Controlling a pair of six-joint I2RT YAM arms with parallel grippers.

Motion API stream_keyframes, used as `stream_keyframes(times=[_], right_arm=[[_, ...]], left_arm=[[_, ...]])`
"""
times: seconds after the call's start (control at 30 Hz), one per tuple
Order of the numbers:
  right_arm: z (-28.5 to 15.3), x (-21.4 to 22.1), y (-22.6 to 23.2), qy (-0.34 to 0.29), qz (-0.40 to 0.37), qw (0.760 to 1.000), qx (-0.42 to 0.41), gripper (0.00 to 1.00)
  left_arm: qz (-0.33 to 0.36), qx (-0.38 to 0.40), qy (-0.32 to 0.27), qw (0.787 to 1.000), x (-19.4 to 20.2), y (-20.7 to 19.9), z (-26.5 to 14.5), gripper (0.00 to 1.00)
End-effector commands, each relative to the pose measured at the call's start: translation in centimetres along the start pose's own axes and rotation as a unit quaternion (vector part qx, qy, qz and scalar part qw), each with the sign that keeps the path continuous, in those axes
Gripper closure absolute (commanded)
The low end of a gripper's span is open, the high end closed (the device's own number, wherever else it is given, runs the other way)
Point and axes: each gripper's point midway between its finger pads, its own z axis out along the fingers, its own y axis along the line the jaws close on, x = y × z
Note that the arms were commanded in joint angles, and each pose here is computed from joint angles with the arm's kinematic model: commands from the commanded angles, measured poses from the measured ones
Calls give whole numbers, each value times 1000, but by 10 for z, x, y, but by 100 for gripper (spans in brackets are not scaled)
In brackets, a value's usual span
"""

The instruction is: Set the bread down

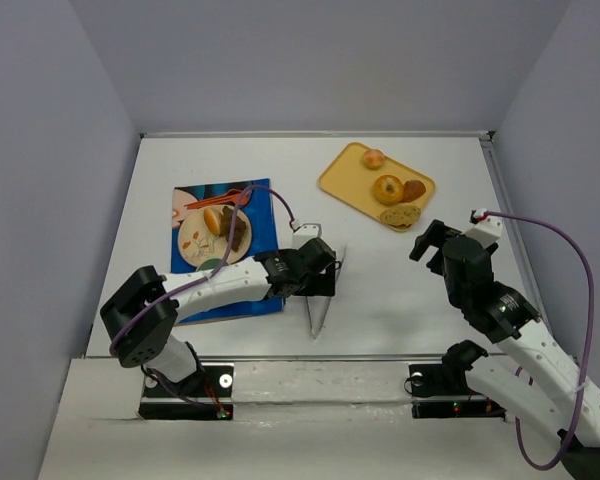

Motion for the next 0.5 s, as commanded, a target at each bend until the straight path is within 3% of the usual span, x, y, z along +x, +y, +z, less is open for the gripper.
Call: stream_keyframes(times=[0.0,0.27,0.47], right_arm=[[0,-10,3,-24,19,1000,-4,0],[-3,-14,8,-23,21,999,-18,0],[-2,-15,8,-24,18,999,-15,0]], left_arm=[[-9,9,-45,999,-30,-9,-22,1],[-32,-5,-193,981,-124,-11,-81,1],[-98,-42,-266,958,-175,38,-119,1]])
